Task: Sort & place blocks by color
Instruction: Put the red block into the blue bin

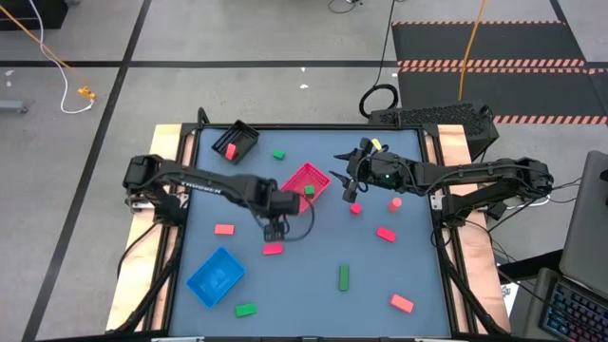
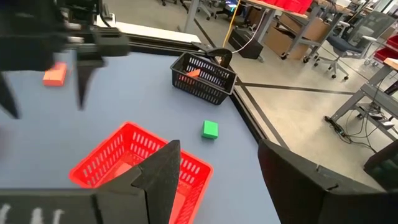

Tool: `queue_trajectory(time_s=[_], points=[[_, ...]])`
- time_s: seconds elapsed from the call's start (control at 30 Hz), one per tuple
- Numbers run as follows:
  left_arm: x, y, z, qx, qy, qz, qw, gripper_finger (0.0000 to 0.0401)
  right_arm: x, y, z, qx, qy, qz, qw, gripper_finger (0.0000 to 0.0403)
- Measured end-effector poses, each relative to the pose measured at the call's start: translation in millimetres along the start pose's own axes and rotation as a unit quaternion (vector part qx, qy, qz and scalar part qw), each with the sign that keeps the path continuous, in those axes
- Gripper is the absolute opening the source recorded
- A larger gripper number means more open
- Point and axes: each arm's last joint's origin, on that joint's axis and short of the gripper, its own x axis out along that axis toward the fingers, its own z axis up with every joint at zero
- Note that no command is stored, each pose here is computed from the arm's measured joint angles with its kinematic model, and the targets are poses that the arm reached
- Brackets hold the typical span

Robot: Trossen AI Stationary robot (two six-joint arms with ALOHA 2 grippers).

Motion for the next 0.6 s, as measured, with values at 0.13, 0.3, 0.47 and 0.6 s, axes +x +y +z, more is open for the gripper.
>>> queue_trajectory(time_s=[0.13, 0.3, 0.47, 0.6], points=[[-2.2, -22.4, -5.5, 0.011, -0.002, -0.008, 1.000, 0.0292, 0.0, 0.0, 0.0, 0.002, 0.000, 0.000, 1.000, 0.0210], [-4.6, -41.3, -8.2, 0.010, -0.029, 0.010, 0.999, 0.0291, 0.0, 0.0, 0.0, 0.007, 0.000, 0.000, 1.000, 0.0210], [-6.2, -52.0, -8.0, 0.007, -0.058, 0.025, 0.998, 0.0288, 0.0, 0.0, 0.0, 0.008, 0.000, 0.000, 1.000, 0.0210], [-5.7, -55.0, -8.5, -0.005, -0.065, 0.035, 0.997, 0.0278, 0.0, -0.1, 0.4, 0.007, -0.002, 0.000, 1.000, 0.0210]])
